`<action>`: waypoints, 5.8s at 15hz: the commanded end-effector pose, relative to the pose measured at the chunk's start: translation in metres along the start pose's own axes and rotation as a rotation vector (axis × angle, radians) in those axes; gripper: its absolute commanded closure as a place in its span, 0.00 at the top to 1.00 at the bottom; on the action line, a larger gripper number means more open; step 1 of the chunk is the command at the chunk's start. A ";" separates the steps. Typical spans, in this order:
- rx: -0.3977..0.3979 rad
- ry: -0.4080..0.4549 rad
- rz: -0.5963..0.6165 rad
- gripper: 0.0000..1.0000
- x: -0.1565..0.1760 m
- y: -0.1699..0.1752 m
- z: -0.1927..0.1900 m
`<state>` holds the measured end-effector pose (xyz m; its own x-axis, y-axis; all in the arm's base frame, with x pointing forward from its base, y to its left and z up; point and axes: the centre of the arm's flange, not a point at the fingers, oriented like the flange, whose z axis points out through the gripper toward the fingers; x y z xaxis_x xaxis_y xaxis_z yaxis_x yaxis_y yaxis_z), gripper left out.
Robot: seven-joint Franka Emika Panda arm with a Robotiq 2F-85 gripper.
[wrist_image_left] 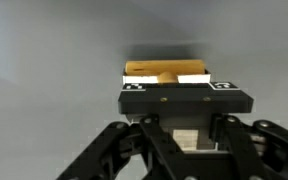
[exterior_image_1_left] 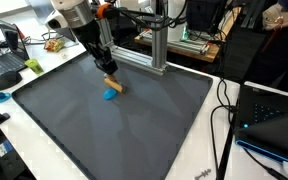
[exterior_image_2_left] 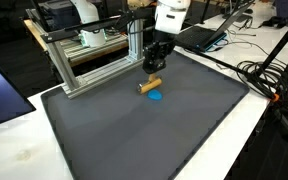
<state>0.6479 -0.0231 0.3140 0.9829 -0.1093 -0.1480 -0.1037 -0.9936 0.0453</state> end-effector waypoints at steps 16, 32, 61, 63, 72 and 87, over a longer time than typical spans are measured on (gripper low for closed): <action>0.005 0.051 0.018 0.22 0.010 -0.004 0.017; 0.009 0.178 0.039 0.22 0.014 -0.004 0.008; -0.006 0.100 0.010 0.22 0.015 -0.010 0.022; -0.004 0.107 0.009 0.22 0.015 -0.010 0.022; -0.004 0.144 0.011 0.22 0.016 -0.009 0.021; 0.007 0.195 0.012 0.22 0.021 -0.007 0.018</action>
<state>0.6716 -0.0207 0.3053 0.9919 -0.1153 0.0527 -0.1170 -0.9927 0.0299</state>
